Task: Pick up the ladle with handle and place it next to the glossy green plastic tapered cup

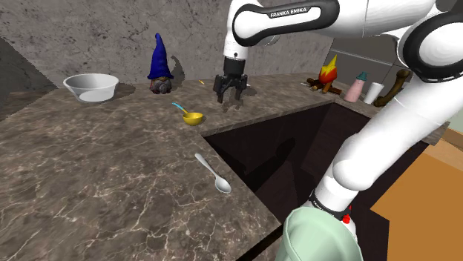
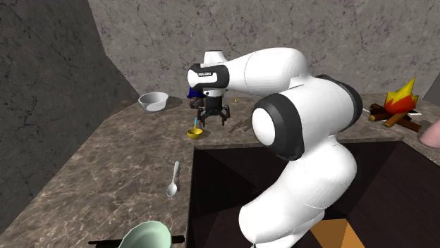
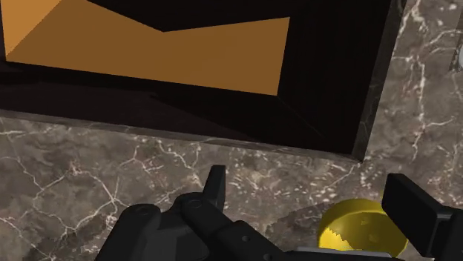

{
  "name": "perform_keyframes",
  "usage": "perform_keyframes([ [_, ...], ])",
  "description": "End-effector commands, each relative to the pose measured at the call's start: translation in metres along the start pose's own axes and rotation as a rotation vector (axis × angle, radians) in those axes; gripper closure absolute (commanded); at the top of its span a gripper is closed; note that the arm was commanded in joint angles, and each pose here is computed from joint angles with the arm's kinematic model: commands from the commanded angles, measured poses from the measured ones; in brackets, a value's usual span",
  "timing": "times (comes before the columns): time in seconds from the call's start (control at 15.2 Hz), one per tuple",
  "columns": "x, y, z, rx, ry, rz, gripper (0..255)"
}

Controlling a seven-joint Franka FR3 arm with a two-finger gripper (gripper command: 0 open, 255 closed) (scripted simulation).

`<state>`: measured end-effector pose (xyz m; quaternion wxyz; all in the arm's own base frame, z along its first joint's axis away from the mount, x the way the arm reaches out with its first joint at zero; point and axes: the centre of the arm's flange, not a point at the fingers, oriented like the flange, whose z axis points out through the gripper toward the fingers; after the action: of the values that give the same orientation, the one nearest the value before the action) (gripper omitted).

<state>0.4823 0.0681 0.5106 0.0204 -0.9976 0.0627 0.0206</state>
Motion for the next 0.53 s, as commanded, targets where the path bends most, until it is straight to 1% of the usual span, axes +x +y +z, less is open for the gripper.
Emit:
perform_keyframes([
  [0.0, 0.023, -0.007, 0.011, 0.019, -0.003, 0.014, 0],
  [0.46, 0.101, -0.033, 0.049, 0.082, -0.015, 0.062, 0],
])
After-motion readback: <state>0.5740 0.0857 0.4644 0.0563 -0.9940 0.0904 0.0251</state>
